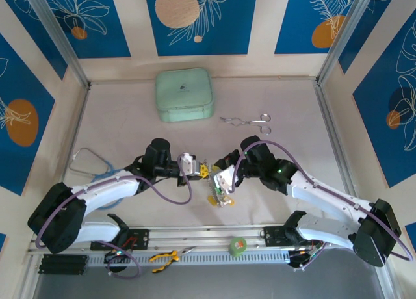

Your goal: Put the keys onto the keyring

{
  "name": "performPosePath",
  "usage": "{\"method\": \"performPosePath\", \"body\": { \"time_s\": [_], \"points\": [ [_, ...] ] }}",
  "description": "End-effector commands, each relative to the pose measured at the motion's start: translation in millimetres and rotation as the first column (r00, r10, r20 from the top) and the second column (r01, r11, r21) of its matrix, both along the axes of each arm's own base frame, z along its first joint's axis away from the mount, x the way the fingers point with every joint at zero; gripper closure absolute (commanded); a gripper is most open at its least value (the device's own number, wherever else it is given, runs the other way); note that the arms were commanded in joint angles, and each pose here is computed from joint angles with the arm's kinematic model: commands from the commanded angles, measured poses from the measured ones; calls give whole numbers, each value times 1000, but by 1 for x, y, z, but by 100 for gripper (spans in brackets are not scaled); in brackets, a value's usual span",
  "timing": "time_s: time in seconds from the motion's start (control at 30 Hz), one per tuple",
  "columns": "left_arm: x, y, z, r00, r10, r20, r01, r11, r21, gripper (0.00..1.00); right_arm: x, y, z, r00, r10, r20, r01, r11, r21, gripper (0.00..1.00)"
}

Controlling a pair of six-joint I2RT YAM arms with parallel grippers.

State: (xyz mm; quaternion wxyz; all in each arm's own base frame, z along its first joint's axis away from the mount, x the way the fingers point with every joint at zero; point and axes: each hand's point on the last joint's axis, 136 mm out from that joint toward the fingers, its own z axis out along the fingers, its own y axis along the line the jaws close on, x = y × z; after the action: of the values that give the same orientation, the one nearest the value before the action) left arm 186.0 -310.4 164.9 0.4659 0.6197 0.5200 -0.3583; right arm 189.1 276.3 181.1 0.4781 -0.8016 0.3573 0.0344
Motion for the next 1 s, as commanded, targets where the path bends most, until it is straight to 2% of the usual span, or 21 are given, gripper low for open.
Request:
{"method": "performPosePath", "body": {
  "time_s": [0.0, 0.97],
  "points": [
    [0, -3, 17, 999, -27, 34, 28, 999, -32, 100, -5, 3, 15, 999, 31, 11, -32, 998, 47, 100],
    [1, -2, 20, 998, -15, 54, 17, 999, -33, 100, -9, 3, -1, 998, 58, 15, -57, 998, -38, 100]
  ]
}}
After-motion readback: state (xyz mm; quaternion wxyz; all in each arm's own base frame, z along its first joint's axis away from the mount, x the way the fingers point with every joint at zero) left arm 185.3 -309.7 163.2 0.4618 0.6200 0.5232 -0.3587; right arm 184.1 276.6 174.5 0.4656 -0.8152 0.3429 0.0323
